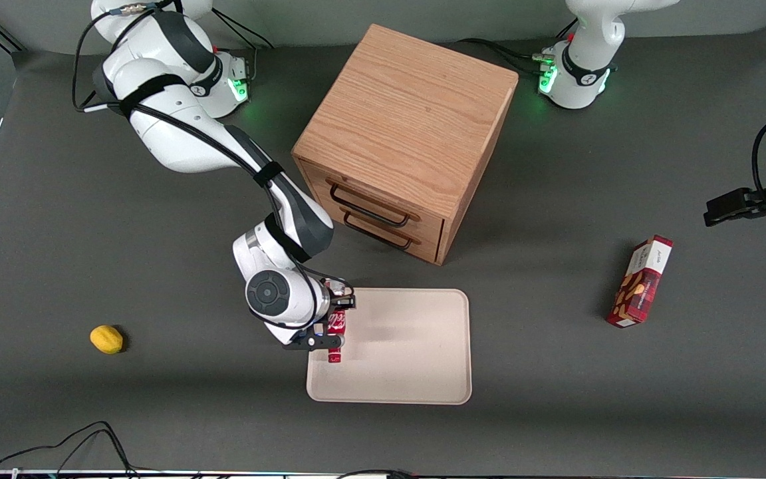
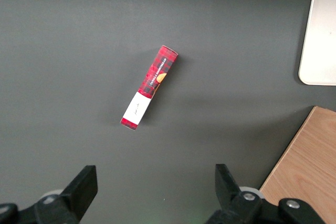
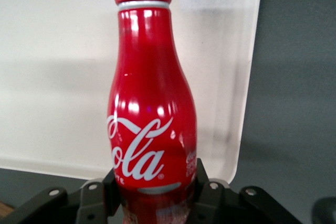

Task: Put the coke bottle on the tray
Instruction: 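Lower the bottle upright onto the tray and open the right gripper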

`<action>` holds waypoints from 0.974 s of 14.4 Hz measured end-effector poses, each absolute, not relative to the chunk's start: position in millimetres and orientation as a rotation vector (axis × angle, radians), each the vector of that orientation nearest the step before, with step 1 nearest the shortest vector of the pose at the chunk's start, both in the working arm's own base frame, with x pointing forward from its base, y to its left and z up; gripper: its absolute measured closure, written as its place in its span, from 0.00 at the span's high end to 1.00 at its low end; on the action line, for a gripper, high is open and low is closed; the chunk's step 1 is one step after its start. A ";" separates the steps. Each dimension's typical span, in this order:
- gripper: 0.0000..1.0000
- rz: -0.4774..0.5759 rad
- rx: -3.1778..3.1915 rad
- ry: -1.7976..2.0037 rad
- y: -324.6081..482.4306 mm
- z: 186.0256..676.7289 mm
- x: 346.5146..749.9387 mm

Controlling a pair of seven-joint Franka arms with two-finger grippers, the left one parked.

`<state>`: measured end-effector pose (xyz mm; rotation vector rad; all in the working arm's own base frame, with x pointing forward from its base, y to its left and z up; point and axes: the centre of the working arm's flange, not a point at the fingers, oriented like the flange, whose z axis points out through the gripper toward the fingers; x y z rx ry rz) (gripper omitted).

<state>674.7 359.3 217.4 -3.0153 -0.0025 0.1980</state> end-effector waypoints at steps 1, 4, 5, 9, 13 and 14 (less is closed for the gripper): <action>0.53 0.194 -3.018 0.000 356.9 216.0 676.1; 0.53 0.167 -3.016 -0.006 350.2 212.4 681.4; 0.53 0.148 -3.011 -0.008 349.5 210.4 683.4; 0.53 0.050 -2.987 0.009 346.8 194.0 692.1; 0.53 0.040 -2.999 0.023 337.0 189.4 696.8; 0.53 0.039 -2.999 0.022 337.4 189.9 696.9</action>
